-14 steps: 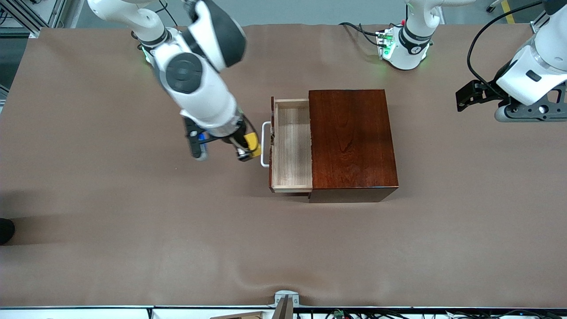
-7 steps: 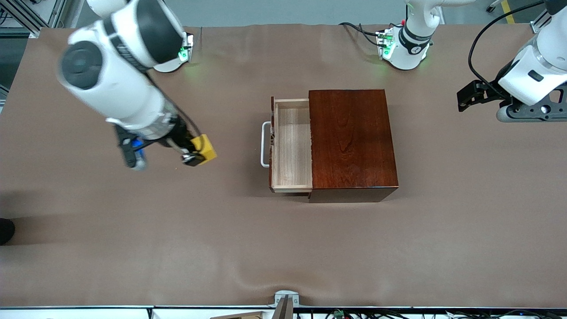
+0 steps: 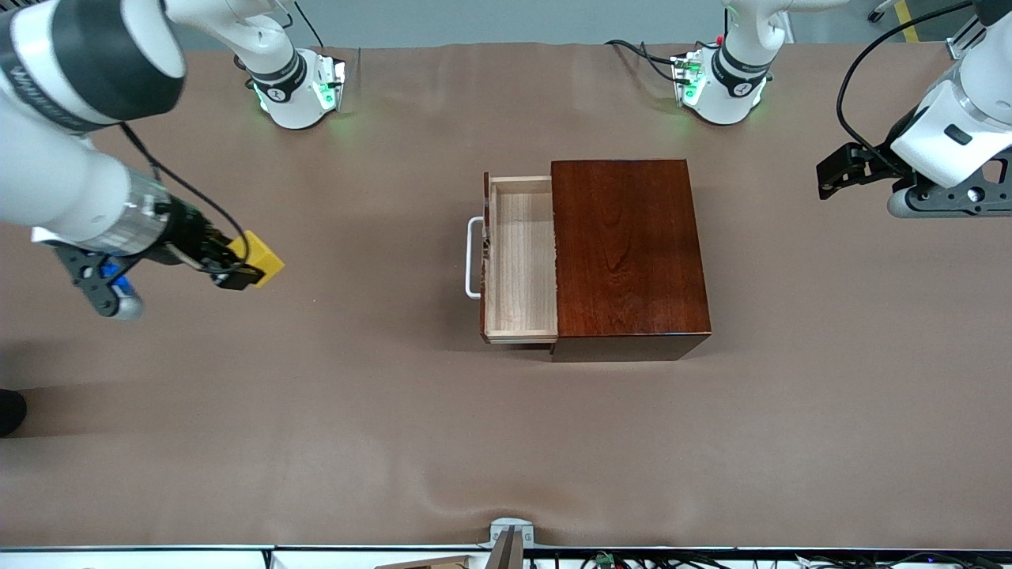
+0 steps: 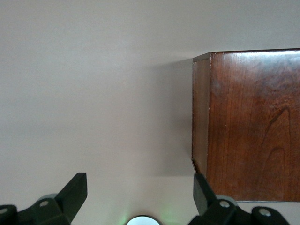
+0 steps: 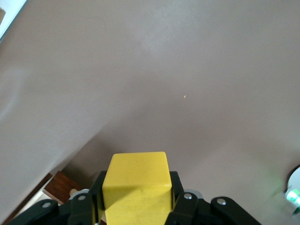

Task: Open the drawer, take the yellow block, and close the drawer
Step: 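Lift the yellow cube out of the drawer with the right gripper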

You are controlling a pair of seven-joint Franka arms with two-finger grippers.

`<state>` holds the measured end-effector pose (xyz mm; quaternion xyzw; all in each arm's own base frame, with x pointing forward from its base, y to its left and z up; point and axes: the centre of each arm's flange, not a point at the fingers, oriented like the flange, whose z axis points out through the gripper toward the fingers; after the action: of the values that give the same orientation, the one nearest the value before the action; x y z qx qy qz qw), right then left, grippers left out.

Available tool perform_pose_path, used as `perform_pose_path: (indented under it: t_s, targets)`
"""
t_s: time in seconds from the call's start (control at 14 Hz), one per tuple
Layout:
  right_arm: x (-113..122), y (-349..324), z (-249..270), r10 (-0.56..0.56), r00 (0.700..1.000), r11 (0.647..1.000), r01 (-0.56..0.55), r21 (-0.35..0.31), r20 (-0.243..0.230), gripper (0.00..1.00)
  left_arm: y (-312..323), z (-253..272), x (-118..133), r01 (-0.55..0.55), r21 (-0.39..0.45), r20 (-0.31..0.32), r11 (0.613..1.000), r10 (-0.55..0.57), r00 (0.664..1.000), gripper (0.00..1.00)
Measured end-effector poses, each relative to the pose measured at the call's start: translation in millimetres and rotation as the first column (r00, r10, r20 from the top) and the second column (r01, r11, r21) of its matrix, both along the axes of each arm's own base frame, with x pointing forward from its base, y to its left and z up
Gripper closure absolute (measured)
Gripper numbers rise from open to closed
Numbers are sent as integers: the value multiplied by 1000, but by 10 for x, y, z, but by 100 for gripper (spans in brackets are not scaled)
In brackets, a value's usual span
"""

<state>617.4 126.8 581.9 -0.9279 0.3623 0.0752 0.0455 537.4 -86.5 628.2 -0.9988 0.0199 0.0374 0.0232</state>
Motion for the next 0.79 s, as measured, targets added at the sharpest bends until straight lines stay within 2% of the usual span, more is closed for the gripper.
perform_pose_path:
  t_s: [0.36, 0.57, 0.79]
  targets:
    - [47, -887, -71, 176, 984, 984, -175, 31, -5, 44, 8, 2, 4, -2, 0, 2, 1000, 2, 1000, 0]
    - [73, -1485, -377, 318, 948, 947, -317, 60, -8, 44, -9, -5, 11, 2, -1, 4, 1000, -2, 1000, 0]
    - [103, -1833, -822, 386, 922, 922, -385, 47, -22, 44, -29, -11, 12, 5, -1, 4, 1000, -5, 1000, 0]
